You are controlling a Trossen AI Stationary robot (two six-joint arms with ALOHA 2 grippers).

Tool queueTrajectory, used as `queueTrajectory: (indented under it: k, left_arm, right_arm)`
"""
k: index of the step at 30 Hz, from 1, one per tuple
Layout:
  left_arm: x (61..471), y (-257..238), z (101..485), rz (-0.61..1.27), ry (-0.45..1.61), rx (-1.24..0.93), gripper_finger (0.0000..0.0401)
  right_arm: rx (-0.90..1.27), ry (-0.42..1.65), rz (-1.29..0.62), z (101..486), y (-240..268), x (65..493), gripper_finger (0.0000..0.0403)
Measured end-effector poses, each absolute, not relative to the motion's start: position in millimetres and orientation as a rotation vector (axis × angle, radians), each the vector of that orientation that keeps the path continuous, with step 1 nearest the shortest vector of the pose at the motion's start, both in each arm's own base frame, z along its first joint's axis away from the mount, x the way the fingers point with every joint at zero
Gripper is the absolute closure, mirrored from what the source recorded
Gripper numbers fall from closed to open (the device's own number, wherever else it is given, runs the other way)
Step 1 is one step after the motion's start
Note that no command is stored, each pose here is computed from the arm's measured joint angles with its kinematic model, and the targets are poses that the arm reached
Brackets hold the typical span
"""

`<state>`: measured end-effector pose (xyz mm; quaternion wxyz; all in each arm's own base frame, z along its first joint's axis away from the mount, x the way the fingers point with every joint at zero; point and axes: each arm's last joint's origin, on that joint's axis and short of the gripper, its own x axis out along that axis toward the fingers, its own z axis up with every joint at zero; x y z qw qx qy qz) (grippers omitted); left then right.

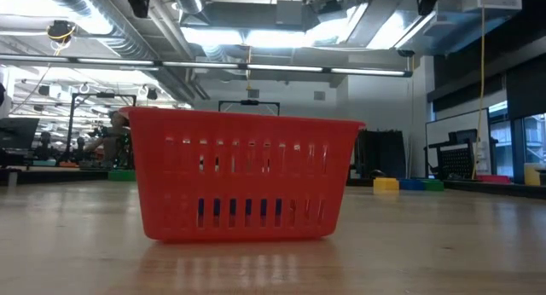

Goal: Sort & place blocks by color
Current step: Put the top blue game piece into the red bin

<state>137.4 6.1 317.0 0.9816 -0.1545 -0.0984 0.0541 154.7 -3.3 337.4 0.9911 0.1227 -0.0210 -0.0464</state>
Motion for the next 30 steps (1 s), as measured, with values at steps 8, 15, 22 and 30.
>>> queueTrajectory:
  k: [8,15,22,30]
  left_arm:
    - [137.4,6.1,317.0,0.109,-0.198,-0.311,0.0234]
    - [137.4,6.1,316.9,0.108,-0.198,-0.324,0.0234]
    - [138.3,6.6,311.0,0.139,-0.138,-0.291,0.0298]
    - [138.0,6.7,307.8,0.146,-0.1,-0.23,0.0399]
  right_arm:
    - [0.283,-0.038,-0.055,337.2,-2.1,154.8,0.0349]
    - [0.308,-0.038,-0.056,337.1,-2.2,154.8,0.0239]
    - [0.305,-0.032,-0.051,336.5,-2.0,154.8,0.0185]
    - [0.302,-0.022,-0.052,335.5,-2.0,154.9,0.0183]
